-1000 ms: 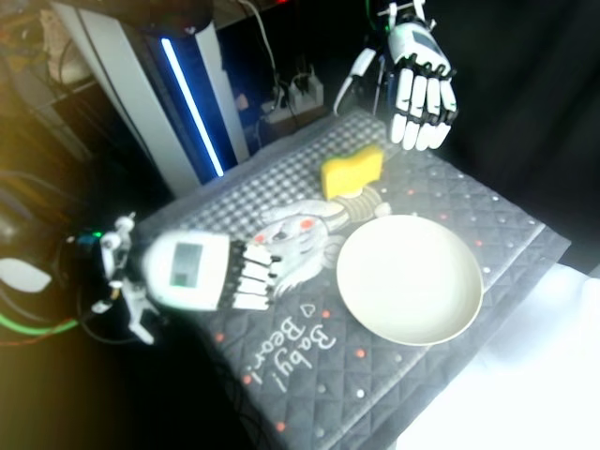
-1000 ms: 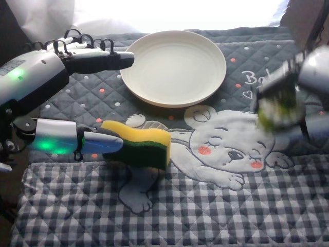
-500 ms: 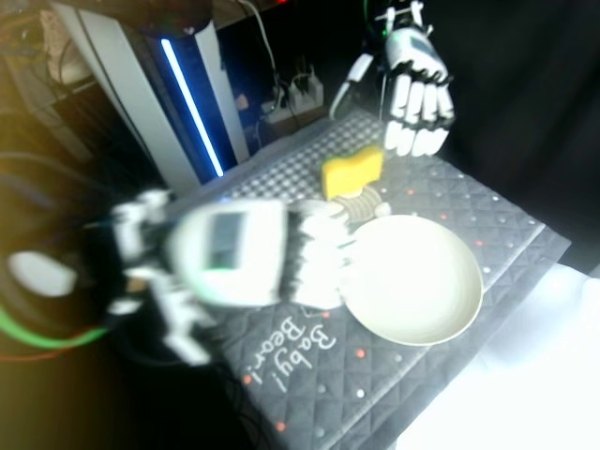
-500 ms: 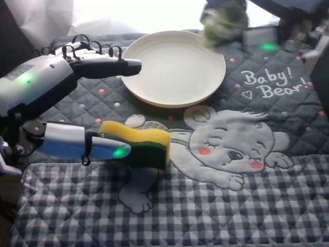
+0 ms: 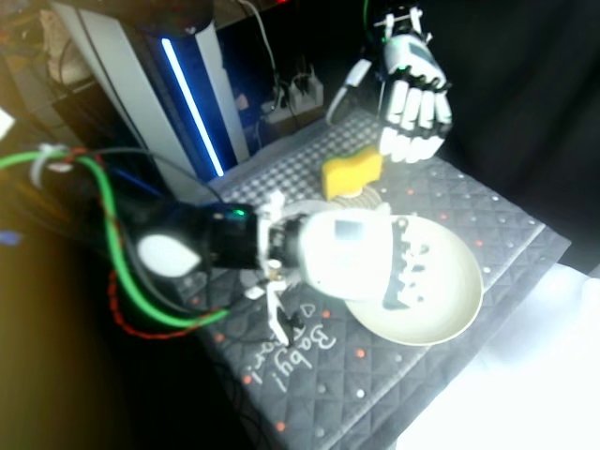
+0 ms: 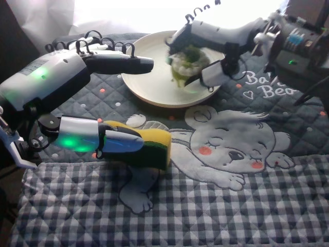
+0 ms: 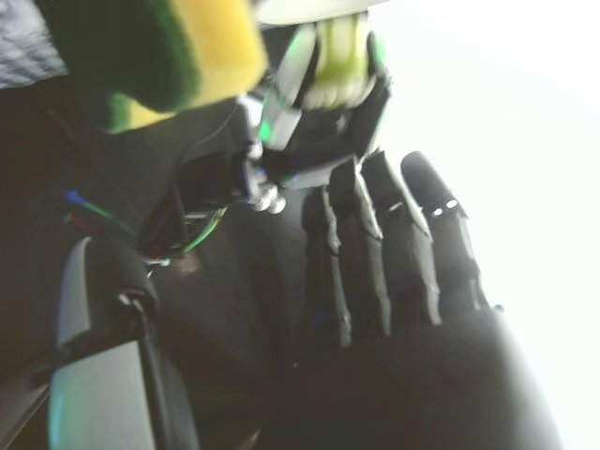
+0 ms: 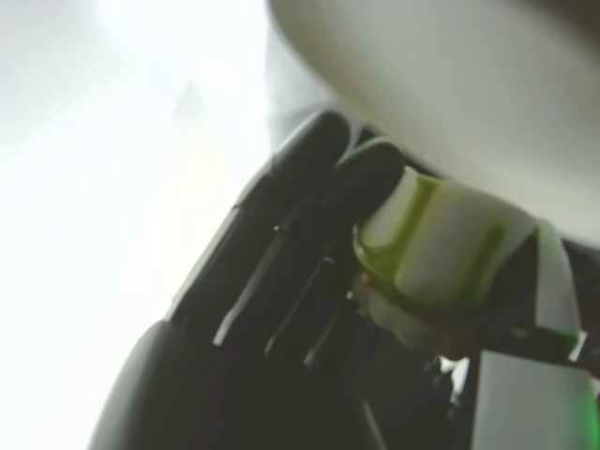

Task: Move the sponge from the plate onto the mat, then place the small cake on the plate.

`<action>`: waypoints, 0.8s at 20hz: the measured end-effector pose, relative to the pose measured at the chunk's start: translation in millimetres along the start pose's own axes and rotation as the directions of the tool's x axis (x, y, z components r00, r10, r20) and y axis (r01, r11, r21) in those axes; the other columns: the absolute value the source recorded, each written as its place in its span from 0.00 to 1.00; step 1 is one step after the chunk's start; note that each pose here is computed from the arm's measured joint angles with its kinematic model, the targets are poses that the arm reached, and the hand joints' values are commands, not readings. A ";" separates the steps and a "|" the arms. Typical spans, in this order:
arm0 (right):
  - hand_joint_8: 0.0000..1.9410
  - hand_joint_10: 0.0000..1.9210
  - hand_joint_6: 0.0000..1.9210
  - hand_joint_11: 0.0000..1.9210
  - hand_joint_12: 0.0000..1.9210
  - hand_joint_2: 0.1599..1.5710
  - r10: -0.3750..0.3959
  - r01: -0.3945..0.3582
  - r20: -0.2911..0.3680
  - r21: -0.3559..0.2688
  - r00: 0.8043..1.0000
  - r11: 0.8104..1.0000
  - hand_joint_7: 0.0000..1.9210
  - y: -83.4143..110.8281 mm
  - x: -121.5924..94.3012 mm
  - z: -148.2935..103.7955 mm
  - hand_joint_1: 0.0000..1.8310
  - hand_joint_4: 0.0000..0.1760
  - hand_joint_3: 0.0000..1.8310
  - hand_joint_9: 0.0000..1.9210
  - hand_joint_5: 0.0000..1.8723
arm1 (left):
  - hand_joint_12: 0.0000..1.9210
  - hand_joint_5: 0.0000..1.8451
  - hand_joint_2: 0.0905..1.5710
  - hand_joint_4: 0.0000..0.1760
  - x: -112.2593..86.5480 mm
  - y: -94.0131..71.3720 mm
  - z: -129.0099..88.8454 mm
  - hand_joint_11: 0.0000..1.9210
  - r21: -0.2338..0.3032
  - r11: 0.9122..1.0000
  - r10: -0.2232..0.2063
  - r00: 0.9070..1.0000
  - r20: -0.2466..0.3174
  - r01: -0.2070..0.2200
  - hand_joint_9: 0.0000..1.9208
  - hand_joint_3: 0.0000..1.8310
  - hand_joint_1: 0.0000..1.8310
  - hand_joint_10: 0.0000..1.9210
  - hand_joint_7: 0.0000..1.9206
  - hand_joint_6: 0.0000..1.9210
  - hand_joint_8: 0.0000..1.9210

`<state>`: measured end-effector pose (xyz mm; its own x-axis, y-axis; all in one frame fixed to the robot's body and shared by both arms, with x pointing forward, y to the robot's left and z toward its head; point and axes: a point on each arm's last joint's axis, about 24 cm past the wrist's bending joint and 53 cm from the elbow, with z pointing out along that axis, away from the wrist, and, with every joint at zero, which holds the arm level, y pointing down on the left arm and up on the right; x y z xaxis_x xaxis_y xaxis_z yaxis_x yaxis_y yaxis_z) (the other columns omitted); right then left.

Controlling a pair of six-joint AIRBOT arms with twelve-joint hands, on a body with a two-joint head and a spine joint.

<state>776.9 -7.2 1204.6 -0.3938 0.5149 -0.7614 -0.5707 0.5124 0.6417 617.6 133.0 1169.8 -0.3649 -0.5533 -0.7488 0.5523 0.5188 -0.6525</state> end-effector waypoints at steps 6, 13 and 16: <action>0.00 0.00 0.00 0.00 0.23 0.43 -0.026 0.026 -0.017 0.007 1.000 1.000 0.07 0.4 6.5 8.1 0.42 1.00 0.00 0.08 0.04 | 0.60 0.33 0.50 0.00 0.6 2.3 0.6 0.00 -0.006 1.000 -0.019 1.000 -0.001 0.019 0.11 0.00 0.43 0.38 0.19 0.01 0.29; 0.00 0.00 0.00 0.00 0.17 0.48 -0.149 0.152 0.037 -0.107 0.988 0.983 0.05 38.7 -50.1 -37.1 0.42 1.00 0.00 0.04 0.02 | 0.54 0.31 0.49 0.00 2.1 12.5 -8.9 0.02 -0.038 0.999 -0.036 0.999 -0.001 0.035 0.20 0.00 0.40 0.18 0.27 0.00 0.08; 0.00 0.00 0.00 0.00 0.28 0.47 -0.176 0.185 0.076 -0.134 0.981 0.974 0.07 44.9 -76.6 -74.5 0.40 0.66 0.00 0.07 0.07 | 0.54 0.25 0.52 0.00 -6.7 20.3 -23.5 0.01 -0.077 0.996 -0.046 0.999 0.026 0.048 0.20 0.00 0.35 0.11 0.24 0.00 0.03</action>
<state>727.8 -74.8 1284.8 -0.2317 0.4673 -0.8532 -0.7249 0.5020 0.4717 613.6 162.6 1158.8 -0.3704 -0.5938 -0.7143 0.4745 0.5401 -0.6950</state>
